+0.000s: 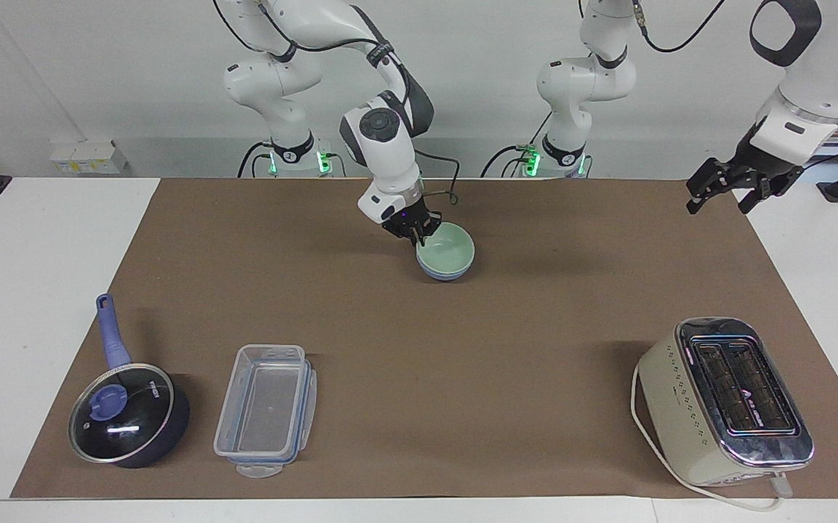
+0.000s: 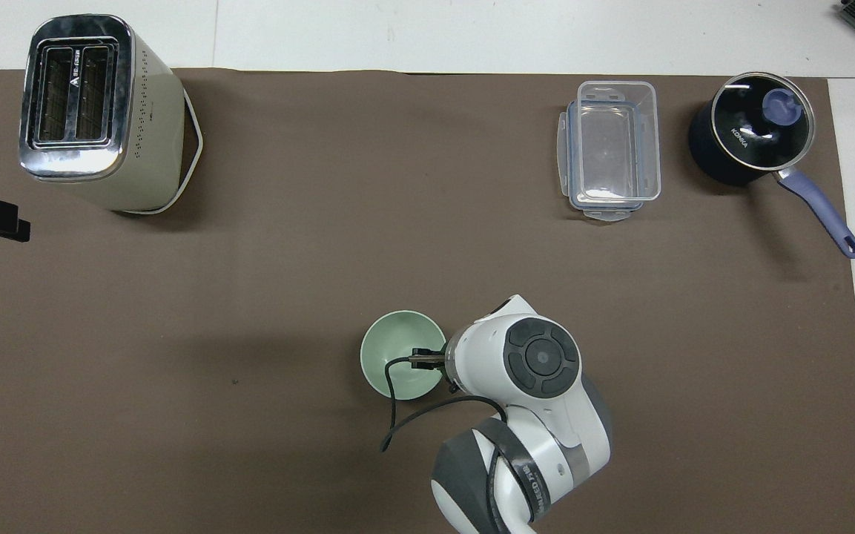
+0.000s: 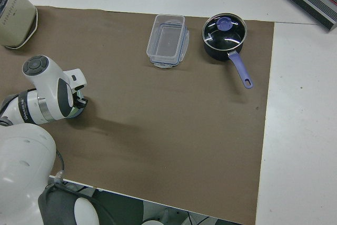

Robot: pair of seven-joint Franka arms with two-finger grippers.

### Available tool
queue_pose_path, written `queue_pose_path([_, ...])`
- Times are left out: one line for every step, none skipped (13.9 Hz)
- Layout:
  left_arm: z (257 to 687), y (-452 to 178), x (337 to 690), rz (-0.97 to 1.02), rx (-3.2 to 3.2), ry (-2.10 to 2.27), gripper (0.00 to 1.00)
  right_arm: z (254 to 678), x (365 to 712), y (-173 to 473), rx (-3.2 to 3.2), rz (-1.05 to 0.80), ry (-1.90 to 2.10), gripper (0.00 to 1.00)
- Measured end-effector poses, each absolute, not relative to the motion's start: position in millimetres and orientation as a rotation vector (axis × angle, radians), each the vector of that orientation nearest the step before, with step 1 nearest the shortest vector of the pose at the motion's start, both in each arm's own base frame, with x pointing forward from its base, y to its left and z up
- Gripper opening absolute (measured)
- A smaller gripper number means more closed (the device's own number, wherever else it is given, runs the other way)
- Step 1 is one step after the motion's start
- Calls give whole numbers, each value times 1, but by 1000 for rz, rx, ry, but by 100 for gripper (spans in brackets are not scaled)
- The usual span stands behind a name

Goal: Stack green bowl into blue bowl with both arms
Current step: 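Lower the green bowl into the blue bowl with the right gripper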

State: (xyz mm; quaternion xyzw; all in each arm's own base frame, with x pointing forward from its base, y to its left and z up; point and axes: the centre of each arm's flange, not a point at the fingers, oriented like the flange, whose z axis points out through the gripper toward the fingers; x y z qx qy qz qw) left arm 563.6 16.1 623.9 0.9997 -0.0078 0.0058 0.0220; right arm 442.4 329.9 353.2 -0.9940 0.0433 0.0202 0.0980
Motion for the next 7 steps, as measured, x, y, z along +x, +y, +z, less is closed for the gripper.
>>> queue_pose_path([624,16,564,18,3097,-24,100,353,442,330,-2942,59,128,25])
queue_pose_path([624,16,564,18,3097,-24,100,355,443,330,-2940,56,128,29])
queue_pose_path([624,16,564,18,3097,-24,100,357,444,331,-2938,51,127,29])
queue_pose_path([624,16,564,18,3097,-24,100,362,445,331,-2932,39,127,37])
queue_pose_path([624,16,564,18,3097,-24,100,370,447,330,-2924,21,129,49])
queue_pose_path([624,16,564,18,3097,-24,100,380,449,327,-2915,-1,137,62])
queue_pose_path([624,16,564,18,3097,-24,100,394,454,318,-2904,-29,158,74])
